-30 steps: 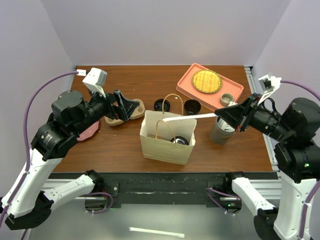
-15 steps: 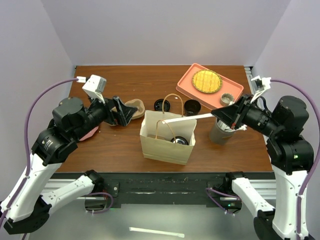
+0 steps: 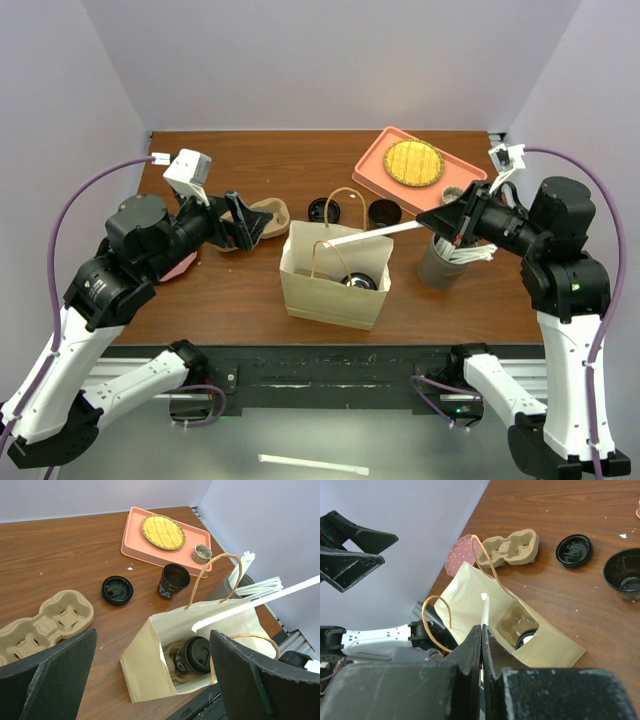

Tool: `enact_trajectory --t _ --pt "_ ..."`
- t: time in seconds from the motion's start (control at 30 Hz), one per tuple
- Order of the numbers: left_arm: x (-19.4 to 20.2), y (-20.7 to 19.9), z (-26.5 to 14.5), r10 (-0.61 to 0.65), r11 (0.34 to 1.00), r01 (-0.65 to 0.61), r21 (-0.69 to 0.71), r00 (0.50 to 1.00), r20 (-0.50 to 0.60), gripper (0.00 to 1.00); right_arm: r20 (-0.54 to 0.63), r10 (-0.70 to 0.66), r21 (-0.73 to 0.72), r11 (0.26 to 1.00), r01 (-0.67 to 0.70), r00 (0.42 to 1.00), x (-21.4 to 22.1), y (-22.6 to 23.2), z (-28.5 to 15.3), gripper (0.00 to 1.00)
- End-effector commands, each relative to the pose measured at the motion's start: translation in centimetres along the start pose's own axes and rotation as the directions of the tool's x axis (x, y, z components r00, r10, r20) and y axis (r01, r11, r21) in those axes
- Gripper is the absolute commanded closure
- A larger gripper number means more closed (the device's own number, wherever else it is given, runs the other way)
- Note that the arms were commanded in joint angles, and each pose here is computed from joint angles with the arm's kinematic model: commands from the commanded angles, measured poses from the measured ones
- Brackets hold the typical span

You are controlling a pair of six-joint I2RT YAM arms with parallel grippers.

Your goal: Pack the takeout coffee

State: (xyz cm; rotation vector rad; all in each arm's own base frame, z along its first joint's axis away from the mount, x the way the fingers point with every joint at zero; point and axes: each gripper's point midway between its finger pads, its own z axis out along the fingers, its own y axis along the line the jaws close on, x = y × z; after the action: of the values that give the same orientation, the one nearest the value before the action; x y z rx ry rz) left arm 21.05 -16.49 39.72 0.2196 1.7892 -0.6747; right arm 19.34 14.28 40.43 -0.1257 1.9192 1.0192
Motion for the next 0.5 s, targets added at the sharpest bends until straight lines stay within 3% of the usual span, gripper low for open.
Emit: enact_trajectory --t 0.0,0.33,0.47 --pt "-1.56 -0.24 0.05 0.019 1.000 -0.020 0.005 0.998 0.057 0.00 0.016 -0.005 -0.019 1.000 0.006 1.000 -0.46 0.38 0.21 1.00" --pt "-1.42 -0.34 0.17 0.004 1.000 -0.004 0.011 0.998 0.059 0.00 0.005 0.019 -0.029 0.999 -0.019 1.000 0.19 0.47 0.65 1.00" --pt "-1.47 -0.32 0.18 0.000 1.000 -0.001 0.009 0.998 0.062 0.00 -0.009 0.019 -0.057 0.998 -0.019 1.000 0.24 1.01 0.93 0.93"
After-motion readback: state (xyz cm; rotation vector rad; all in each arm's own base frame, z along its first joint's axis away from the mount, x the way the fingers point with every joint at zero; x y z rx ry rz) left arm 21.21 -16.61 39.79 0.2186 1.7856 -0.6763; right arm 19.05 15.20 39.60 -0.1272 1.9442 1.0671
